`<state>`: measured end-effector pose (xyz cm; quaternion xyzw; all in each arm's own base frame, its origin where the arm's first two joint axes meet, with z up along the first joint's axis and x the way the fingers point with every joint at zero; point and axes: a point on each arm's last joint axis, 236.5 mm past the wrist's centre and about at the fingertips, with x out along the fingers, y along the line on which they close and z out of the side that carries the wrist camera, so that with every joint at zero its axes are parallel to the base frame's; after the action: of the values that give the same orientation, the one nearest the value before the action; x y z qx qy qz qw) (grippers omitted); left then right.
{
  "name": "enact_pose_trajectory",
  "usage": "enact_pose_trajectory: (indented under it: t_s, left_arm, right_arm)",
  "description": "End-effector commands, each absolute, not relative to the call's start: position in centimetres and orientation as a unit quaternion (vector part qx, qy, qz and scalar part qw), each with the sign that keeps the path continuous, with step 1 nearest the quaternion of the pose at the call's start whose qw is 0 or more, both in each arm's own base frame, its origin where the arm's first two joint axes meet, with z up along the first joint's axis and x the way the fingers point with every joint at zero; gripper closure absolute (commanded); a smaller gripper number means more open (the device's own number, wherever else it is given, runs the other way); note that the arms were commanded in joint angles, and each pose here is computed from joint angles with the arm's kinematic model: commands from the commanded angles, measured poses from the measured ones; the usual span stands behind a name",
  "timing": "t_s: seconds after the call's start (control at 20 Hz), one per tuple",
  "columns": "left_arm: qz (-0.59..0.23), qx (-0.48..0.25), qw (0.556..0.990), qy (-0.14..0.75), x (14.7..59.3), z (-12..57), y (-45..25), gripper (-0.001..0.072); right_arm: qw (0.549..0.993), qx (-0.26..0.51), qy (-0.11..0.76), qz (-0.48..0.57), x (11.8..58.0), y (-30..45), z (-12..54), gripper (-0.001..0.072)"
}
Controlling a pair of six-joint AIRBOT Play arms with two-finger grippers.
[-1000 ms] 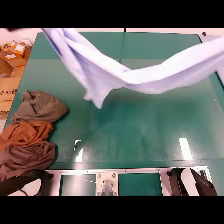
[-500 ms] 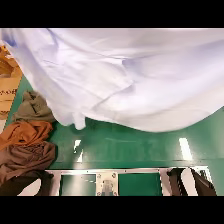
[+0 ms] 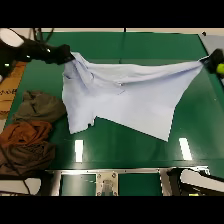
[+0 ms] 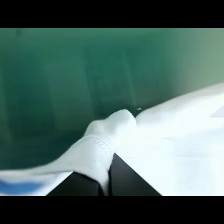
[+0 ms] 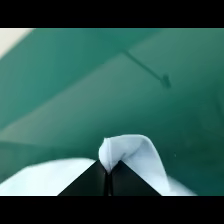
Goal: Fold the shirts.
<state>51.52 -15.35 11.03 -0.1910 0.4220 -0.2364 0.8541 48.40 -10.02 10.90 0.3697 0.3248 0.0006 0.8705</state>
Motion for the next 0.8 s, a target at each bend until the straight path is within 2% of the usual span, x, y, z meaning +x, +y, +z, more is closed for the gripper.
enact_pose_trajectory:
  t_s: [0.0,0.05,0.1,0.15,0.25,0.3,0.35,0.45,0.6,0.7,0.75]
  left_arm:
    - [-0.219,-0.233,0.827,0.463,53.8,3.0,-15.8,0.0685]
    - [-0.218,-0.234,0.822,0.471,53.8,2.1,-15.8,0.0535]
    - [-0.216,-0.231,0.821,0.476,53.6,1.8,-15.7,0.0193]
    - [-0.218,-0.228,0.818,0.481,53.4,1.9,-15.4,0.0070]
    - [-0.228,-0.217,0.808,0.499,52.6,2.8,-14.1,0.0069]
    - [-0.229,-0.212,0.802,0.509,52.2,3.4,-12.8,0.0069]
    - [-0.229,-0.214,0.795,0.520,51.7,3.9,-11.3,0.0069]
    - [-0.227,-0.225,0.774,0.546,50.1,3.9,-8.8,0.0069]
    - [-0.224,-0.236,0.757,0.567,48.7,3.7,-6.6,0.0069]
    - [-0.226,-0.234,0.759,0.564,48.8,3.8,-6.4,0.0069]
    - [-0.231,-0.230,0.759,0.563,48.8,3.8,-6.5,0.0069]
  right_arm:
    - [0.832,0.396,0.389,-0.019,50.3,-10.3,1.3,0.0700]
    - [0.827,0.400,0.395,-0.026,50.3,-10.8,0.1,0.0688]
    - [0.825,0.404,0.394,-0.033,50.2,-11.4,-0.3,0.0522]
    - [0.825,0.408,0.389,-0.041,50.0,-12.6,-0.1,0.0347]
    - [0.823,0.418,0.382,-0.046,48.9,-15.0,1.4,0.0326]
    - [0.820,0.426,0.380,-0.051,47.8,-16.4,2.1,0.0377]
    - [0.814,0.434,0.382,-0.053,46.3,-17.5,2.7,0.0548]
    - [0.798,0.442,0.407,-0.055,43.0,-18.4,2.8,0.0699]
    - [0.763,0.439,0.465,-0.099,36.7,-17.2,-0.2,0.0701]
    - [0.713,0.446,0.520,-0.150,30.8,-14.8,-3.2,0.0695]
    - [0.683,0.461,0.545,-0.157,28.3,-12.9,-4.5,0.0537]
